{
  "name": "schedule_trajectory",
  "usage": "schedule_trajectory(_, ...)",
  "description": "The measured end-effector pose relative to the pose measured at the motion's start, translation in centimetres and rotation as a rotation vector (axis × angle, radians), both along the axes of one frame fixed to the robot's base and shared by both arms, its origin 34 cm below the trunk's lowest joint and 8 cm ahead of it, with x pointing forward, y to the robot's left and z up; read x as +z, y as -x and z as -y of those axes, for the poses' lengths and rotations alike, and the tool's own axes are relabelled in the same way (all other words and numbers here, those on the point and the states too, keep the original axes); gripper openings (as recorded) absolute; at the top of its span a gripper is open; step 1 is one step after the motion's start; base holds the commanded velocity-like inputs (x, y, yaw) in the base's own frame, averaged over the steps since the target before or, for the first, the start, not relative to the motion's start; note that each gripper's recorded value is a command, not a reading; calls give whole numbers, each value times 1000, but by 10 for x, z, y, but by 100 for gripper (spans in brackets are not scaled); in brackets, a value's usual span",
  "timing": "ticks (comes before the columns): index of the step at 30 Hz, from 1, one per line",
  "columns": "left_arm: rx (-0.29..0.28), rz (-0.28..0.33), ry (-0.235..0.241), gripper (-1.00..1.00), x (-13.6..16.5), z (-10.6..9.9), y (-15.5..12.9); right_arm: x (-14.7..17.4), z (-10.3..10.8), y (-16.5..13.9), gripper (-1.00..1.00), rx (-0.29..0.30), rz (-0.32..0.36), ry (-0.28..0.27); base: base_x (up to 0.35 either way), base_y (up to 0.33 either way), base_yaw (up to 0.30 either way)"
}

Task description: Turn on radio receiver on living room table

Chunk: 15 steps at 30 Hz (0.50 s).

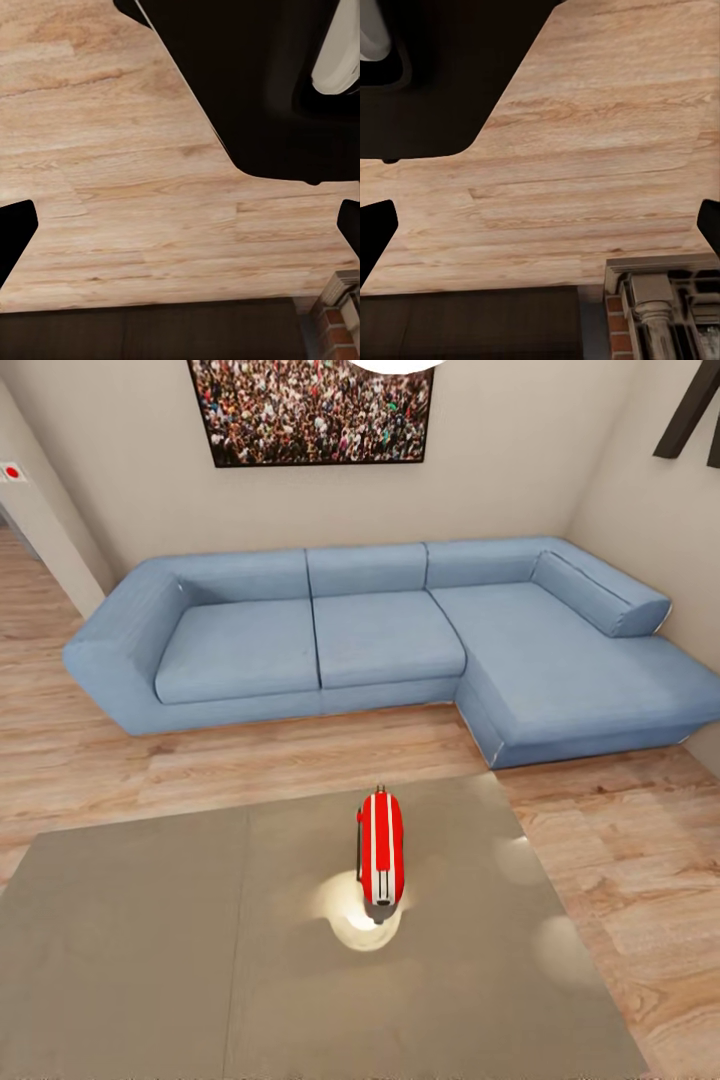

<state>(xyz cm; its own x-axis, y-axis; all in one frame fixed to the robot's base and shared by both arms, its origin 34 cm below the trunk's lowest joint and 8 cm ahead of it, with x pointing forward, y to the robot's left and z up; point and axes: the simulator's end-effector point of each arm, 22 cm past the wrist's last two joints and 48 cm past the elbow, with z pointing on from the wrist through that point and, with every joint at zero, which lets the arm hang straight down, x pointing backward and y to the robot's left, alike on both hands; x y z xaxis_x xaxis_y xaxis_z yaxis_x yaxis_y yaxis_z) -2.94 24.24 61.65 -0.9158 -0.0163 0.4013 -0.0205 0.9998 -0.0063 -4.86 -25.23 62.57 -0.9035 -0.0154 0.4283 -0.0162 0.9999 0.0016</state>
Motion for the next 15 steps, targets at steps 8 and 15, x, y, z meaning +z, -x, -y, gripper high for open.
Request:
schedule_trajectory(8, -2, -11, 0, 100, 2, -1, 4, 2, 0, 4, 100, 2, -11, -1, 0, 0, 0)
schedule_trajectory(15, -3, -11, -1, 100, 2, -1, 4, 2, 0, 5, 100, 1, -15, -1, 0, 0, 0)
